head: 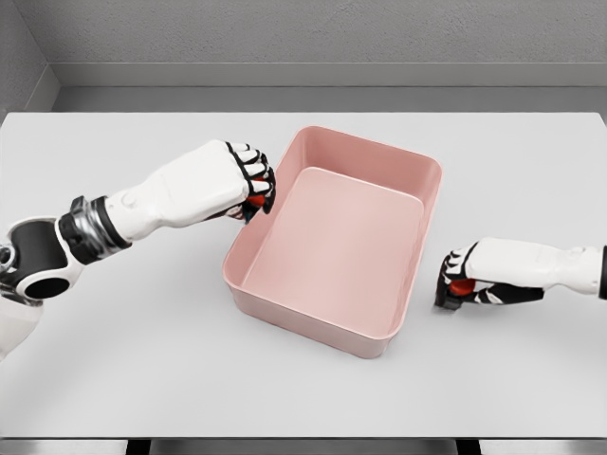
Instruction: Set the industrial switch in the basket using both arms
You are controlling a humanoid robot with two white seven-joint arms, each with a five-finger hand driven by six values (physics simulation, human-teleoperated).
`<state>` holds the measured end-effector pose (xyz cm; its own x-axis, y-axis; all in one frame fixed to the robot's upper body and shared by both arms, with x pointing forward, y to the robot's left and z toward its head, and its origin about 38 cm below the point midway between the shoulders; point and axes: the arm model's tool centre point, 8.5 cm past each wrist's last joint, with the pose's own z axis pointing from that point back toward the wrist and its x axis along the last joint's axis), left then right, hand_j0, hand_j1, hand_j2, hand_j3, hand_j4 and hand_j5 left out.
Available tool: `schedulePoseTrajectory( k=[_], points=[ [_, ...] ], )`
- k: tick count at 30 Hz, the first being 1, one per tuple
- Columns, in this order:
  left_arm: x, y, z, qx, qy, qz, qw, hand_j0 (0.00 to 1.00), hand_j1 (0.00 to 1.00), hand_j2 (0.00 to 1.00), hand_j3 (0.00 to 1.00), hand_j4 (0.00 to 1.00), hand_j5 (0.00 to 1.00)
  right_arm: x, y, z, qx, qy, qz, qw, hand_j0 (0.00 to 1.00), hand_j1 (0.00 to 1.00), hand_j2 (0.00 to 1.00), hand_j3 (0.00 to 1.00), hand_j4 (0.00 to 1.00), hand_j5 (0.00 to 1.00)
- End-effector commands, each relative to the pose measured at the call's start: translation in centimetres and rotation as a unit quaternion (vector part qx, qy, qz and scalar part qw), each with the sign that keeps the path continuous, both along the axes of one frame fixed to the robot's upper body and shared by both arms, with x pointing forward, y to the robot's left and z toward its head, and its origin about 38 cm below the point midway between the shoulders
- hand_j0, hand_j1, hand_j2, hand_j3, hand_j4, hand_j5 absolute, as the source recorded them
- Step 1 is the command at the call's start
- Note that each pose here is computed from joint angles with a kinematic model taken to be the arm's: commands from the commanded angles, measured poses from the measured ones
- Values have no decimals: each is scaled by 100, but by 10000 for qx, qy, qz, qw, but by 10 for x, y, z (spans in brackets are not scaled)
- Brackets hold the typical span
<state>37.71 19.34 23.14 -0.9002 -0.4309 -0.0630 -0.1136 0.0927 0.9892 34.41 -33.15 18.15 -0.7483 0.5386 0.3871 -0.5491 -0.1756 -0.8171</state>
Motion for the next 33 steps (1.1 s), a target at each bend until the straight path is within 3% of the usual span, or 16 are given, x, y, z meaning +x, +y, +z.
schedulePoseTrajectory(
  k=[1,10,13,17,22,23,25,28,32,33],
  points=[
    [0,-8,-3,-18,57,-60,10000,28,28,28,28,28,28,3,-3,5,22,-48,-73,10000,48,48,48,48,48,48],
    [2,-44,-10,-89,130,-315,9994,28,28,28,28,28,28,10,-20,26,-153,-297,-230,9992,48,48,48,48,48,48],
    [6,-56,-19,-188,257,-328,9990,28,28,28,28,28,28,10,-30,35,-249,-384,-315,9985,47,47,47,47,47,47],
    [22,-79,-32,-151,515,-414,9977,28,28,28,28,28,28,18,-32,59,-266,-701,-340,9966,47,47,47,47,47,47],
    [19,-93,-44,-141,678,-524,9962,28,28,28,28,28,28,22,-31,68,-251,-837,-320,9957,46,46,46,46,46,46],
    [19,-93,-44,-154,674,-532,9962,34,34,34,34,34,34,22,-30,69,-248,-846,-312,9956,46,46,46,46,46,46],
    [18,-94,-39,-219,623,-568,9962,60,60,60,60,60,60,23,-29,72,-244,-886,-303,9953,45,45,45,45,45,45],
    [19,-92,-35,-237,587,-573,9963,71,71,71,71,71,71,24,-28,76,-238,-934,-285,9949,45,45,45,45,45,45],
    [17,-90,-33,-258,565,-577,9964,71,71,71,71,71,71,26,-27,84,-222,-1040,-268,9940,45,45,45,45,45,45],
    [16,-90,-32,-254,557,-589,9964,78,78,78,78,78,78,26,-27,83,-224,-1033,-266,9940,45,45,45,45,45,45]
  ],
)
